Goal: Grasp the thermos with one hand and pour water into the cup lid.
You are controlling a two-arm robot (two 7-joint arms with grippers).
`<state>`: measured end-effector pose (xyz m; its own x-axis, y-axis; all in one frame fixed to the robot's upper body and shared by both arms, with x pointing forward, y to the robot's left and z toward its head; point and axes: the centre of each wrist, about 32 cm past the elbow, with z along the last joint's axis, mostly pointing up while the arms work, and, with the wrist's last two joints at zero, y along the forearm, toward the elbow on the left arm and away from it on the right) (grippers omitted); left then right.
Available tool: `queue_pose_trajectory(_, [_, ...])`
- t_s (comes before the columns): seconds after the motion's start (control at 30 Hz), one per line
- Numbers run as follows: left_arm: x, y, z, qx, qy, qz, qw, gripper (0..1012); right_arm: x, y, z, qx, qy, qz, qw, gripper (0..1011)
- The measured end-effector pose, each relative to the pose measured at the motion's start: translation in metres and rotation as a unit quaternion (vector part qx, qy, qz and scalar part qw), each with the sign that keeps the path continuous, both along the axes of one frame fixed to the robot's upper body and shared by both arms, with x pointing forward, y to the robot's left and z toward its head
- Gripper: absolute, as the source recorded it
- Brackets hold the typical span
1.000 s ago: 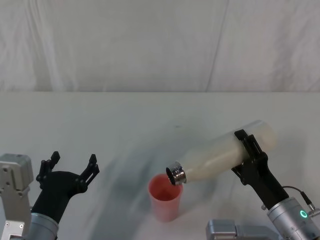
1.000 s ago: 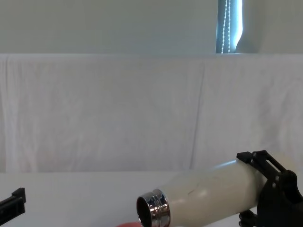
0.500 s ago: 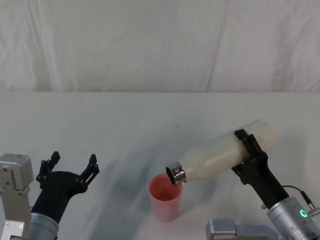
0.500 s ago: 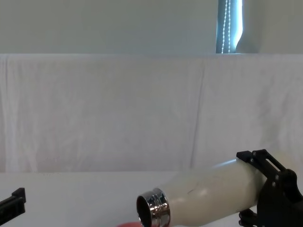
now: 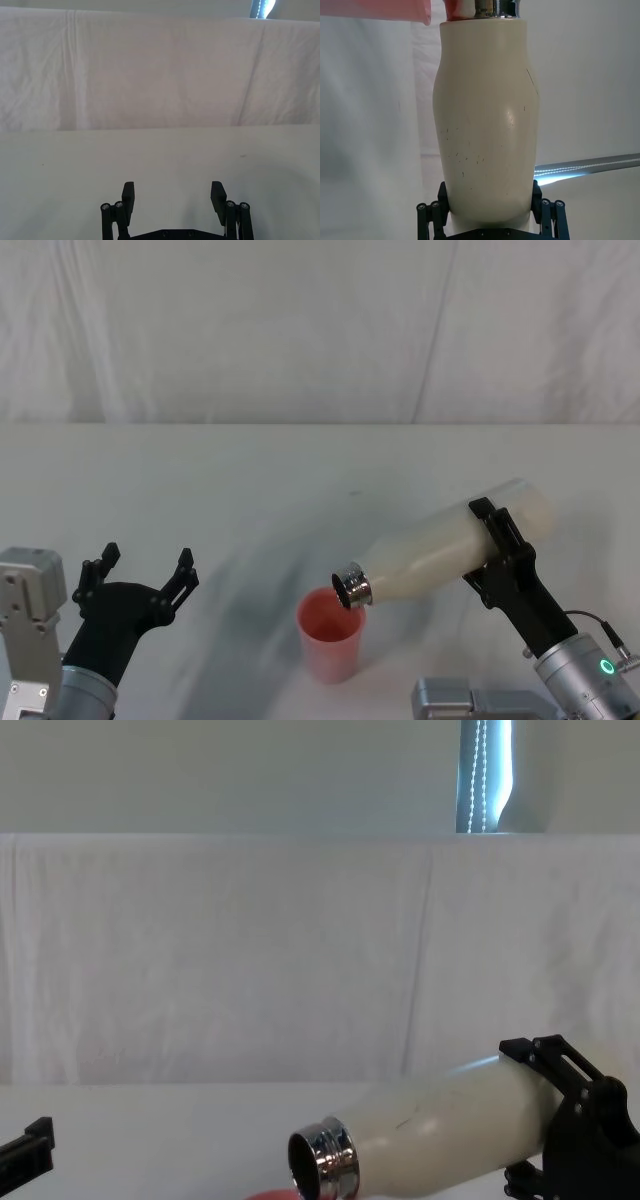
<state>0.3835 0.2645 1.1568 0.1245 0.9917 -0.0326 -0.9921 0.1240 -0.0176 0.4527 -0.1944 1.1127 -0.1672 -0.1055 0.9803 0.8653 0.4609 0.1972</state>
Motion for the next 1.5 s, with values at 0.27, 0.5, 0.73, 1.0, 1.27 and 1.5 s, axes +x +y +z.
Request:
queue_pose_trajectory(0.27, [0.0,0.0,0.0,0.0,0.0,0.0,1.0,1001,0.0,0.0,0.0,0.002,0.001,0.0,1.0,960])
queue_pose_trajectory(0.5, [0.0,0.0,0.0,0.0,0.0,0.0,1.0,1001,-0.001,0.0,0.001,0.012,0.008,0.002,0.9999,960])
queue_pose_trajectory(0.73, [0.0,0.0,0.0,0.0,0.0,0.0,1.0,1001,-0.002,0.001,0.002,0.027,0.019,0.006,0.9994,959])
queue_pose_trajectory(1.0, [0.0,0.0,0.0,0.0,0.0,0.0,1.0,1001,-0.006,0.001,0.009,0.071,0.052,0.016,0.996,960])
queue_pose_trajectory(1.27, [0.0,0.0,0.0,0.0,0.0,0.0,1.0,1001,-0.011,0.0,0.022,0.151,0.106,0.031,0.9823,960])
queue_pose_trajectory(1.5, [0.0,0.0,0.0,0.0,0.0,0.0,1.0,1001,-0.014,-0.006,0.033,0.228,0.156,0.038,0.9605,960])
